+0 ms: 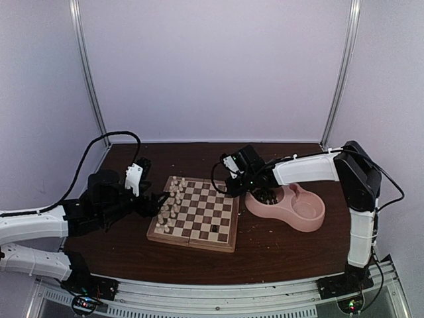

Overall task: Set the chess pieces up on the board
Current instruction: Place the rook at a8.

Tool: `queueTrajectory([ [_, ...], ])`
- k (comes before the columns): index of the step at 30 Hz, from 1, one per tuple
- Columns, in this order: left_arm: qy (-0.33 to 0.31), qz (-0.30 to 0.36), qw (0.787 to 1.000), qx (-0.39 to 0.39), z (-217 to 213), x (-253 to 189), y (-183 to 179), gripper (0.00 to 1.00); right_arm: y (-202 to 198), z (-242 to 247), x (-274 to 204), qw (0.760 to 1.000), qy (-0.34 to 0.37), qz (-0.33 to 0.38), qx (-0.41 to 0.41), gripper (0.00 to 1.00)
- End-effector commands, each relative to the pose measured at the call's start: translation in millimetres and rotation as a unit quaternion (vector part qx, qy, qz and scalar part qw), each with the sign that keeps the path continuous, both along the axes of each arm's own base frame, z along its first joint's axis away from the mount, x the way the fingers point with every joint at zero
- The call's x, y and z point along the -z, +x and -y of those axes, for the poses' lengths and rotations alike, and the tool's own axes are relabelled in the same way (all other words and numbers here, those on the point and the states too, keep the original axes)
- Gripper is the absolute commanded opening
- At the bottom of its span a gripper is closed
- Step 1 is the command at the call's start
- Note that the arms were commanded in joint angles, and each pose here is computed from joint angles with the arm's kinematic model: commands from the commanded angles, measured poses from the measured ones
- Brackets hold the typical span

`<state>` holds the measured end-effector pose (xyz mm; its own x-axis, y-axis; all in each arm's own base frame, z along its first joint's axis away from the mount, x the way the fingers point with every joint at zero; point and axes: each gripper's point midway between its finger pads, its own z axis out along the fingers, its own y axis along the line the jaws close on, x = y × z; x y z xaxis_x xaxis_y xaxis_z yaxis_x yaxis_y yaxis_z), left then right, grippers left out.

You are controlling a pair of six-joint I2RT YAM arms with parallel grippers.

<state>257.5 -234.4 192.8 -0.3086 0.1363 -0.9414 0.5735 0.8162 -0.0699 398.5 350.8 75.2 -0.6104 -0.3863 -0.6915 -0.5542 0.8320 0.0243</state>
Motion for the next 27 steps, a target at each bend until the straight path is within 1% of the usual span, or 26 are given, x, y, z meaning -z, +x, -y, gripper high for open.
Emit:
queueTrajectory([
  [1,-0.022,0.010,1.000,0.003,5.0,-15.2,2.8,0.78,6.0,-3.8,-2.5,1.000,-0.003,0.007,0.001,0.09],
  [14,-0.021,0.008,1.000,0.003,5.6,-14.4,3.4,0.77,11.4,-0.1,1.8,1.000,-0.018,0.007,0.016,0.08],
  [27,-0.018,0.005,1.000,0.008,7.7,-12.7,3.1,0.77,18.1,3.3,9.7,0.999,-0.034,0.006,0.032,0.04],
])
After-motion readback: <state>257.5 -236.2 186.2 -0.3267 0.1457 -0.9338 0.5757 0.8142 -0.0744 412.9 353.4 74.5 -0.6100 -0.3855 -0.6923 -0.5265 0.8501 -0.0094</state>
